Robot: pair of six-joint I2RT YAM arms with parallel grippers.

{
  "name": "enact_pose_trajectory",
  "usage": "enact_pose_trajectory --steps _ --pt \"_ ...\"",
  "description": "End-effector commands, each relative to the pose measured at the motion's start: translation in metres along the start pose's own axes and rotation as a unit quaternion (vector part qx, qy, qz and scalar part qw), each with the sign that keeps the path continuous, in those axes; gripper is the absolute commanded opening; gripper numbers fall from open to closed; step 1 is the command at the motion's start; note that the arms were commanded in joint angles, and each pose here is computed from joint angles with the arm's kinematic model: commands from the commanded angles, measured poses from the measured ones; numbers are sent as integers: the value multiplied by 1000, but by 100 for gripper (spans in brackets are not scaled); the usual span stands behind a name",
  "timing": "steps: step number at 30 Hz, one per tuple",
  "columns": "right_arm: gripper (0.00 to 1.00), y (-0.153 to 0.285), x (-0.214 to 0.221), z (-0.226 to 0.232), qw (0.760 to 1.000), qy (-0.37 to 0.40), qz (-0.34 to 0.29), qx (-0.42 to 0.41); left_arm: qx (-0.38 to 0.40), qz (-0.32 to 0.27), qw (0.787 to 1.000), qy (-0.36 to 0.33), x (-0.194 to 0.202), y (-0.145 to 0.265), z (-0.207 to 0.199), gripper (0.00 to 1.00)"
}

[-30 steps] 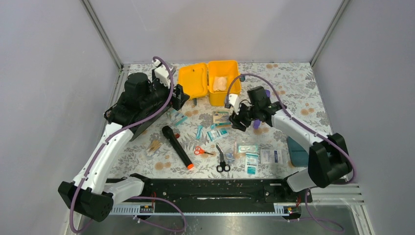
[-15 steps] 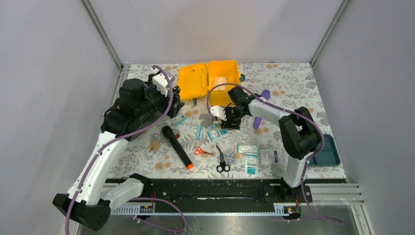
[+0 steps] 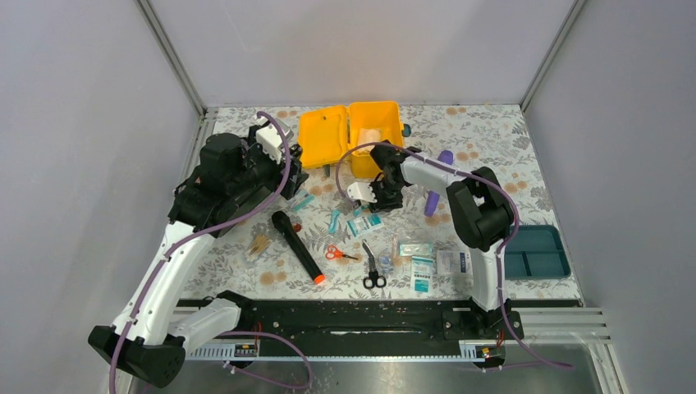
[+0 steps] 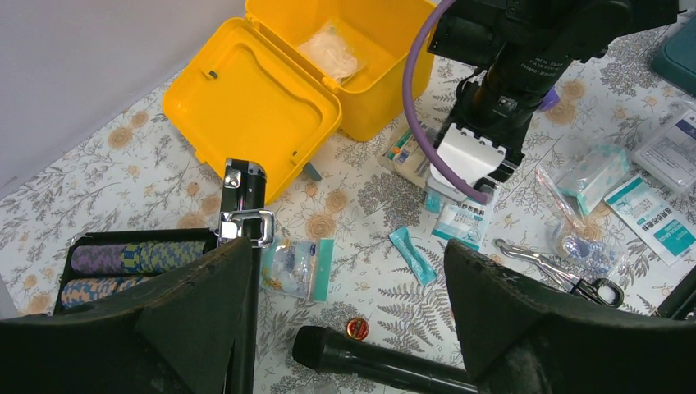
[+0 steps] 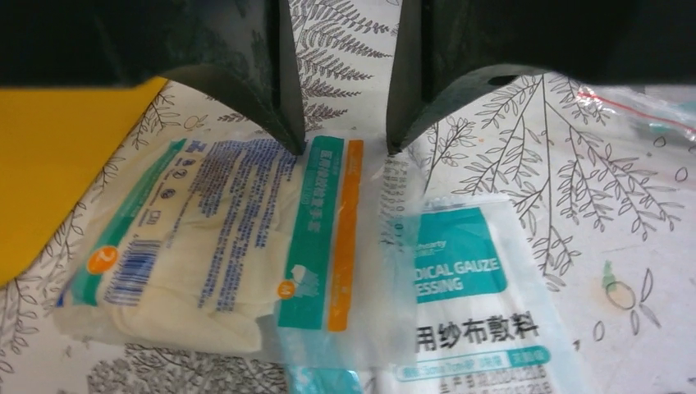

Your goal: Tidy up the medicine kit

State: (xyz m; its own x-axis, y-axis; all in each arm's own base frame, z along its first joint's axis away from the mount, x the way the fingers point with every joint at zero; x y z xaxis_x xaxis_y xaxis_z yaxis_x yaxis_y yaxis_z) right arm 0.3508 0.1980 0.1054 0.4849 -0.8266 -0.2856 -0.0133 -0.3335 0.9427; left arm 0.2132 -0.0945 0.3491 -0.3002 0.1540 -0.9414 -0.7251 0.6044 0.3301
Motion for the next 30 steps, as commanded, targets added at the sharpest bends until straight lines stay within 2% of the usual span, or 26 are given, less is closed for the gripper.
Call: enact_pose_trajectory --steps 1,7,8,12,14,15,18,21,30 --pt "39 -7 -4 11 998 41 18 -49 -10 -18 1000 -11 -2 1 1 87" --pt "3 8 -10 15 999 29 12 -33 -10 -19 1000 -7 -1 -2 2 87" --pt "0 11 -11 18 999 26 8 -31 -10 -20 1000 -8 -1 -1 2 87" --pt "0 40 -23 32 999 21 -26 12 -10 -18 1000 -7 1 -2 2 87" --pt "25 46 -27 37 999 12 -43 20 -8 -18 1000 -6 1 -2 2 87" --pt "34 47 -29 35 998 3 -49 28 -7 -17 1000 -4 0 -3 2 87" --pt "50 46 -34 19 996 -43 -62 49 -7 -17 1000 0 -1 -4 2 87" --pt "56 40 -40 3 993 -81 -70 53 -9 -20 1000 -1 -4 -2 2 87" --pt "62 8 -61 -4 995 -78 -58 31 -29 -24 999 -15 -10 5 4 87"
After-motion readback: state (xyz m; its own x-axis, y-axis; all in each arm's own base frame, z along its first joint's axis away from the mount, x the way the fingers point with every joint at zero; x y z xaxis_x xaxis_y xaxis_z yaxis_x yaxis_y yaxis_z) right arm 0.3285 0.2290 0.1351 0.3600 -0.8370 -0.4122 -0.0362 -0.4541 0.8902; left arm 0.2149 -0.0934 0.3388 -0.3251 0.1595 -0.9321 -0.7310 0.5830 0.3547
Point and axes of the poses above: each gripper's point midway between its finger pads, its own y axis back along the fingers, its own z axis along the line the jaws close on, x = y × z, the point moved 10 cm from there along y, back along the fingers, and after that the axes turned 10 degrees about y, right-handed, at the moved point
